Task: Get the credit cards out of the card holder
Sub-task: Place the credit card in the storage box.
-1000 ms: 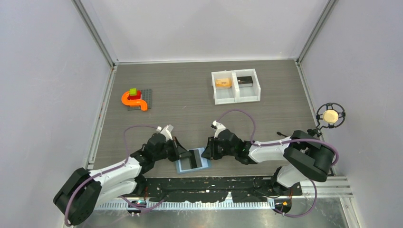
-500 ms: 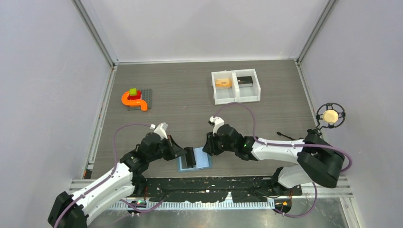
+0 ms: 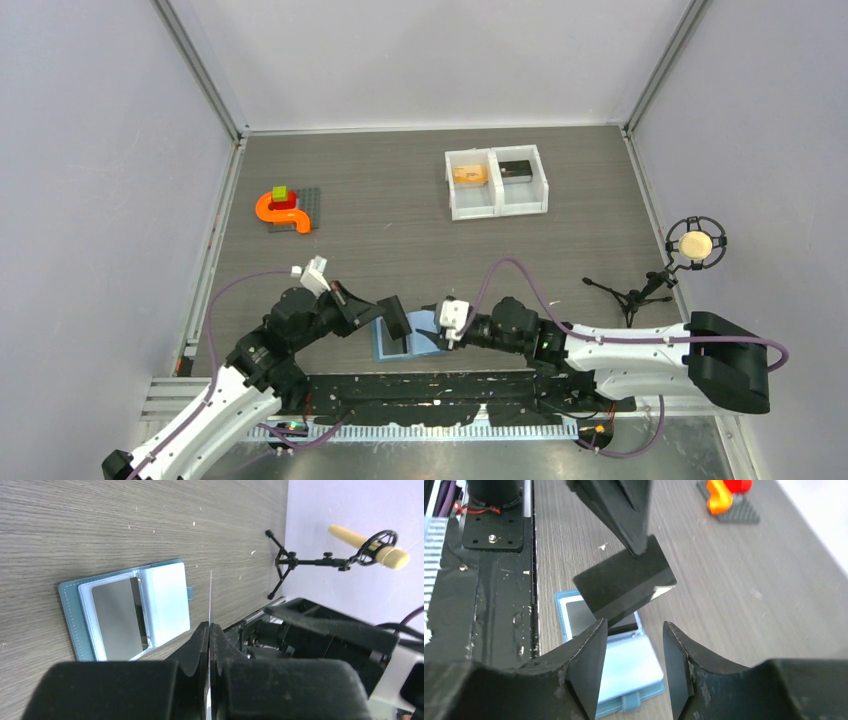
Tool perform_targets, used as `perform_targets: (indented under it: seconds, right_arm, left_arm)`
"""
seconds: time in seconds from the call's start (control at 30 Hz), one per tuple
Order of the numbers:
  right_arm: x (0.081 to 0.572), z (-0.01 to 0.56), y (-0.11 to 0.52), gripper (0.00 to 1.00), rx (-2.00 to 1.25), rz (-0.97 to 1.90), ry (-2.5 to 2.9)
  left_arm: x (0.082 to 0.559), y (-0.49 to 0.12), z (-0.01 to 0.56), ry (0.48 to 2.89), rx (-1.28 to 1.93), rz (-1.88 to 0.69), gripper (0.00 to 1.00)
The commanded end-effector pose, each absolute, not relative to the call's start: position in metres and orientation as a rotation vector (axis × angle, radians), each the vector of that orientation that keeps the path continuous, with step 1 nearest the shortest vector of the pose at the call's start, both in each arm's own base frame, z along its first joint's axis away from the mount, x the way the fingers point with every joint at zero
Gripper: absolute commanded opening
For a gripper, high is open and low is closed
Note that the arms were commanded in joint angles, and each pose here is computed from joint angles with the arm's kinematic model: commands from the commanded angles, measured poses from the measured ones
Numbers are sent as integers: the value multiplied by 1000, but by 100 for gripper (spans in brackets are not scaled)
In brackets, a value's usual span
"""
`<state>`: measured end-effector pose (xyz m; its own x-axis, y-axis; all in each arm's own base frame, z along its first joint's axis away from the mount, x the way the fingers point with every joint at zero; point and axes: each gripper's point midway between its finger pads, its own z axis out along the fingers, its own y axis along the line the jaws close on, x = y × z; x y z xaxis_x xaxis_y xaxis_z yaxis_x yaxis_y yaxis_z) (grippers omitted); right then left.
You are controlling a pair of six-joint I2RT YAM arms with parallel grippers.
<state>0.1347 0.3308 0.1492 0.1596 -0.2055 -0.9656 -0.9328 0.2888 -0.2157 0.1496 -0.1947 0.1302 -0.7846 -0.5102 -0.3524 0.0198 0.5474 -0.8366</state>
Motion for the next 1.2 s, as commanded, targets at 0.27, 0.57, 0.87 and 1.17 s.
perform_targets:
  seconds: [0.27, 0.57, 0.87, 1.17]
  right_arm:
    - [107, 175, 357, 60, -1449, 407, 824]
    - [114, 168, 374, 59, -1447, 286, 824]
    - [129, 171, 377, 11, -1312, 193, 874]
    - [130, 164, 368, 5, -1199, 386, 1176]
  left_arm:
    - [151, -181, 148, 2165, -851, -1279, 0]
    - [150, -187, 159, 2139, -907, -1363, 0]
    - [151, -193, 162, 2112, -888, -1434, 0]
    - [161, -187, 167, 2047, -547, -1281, 49]
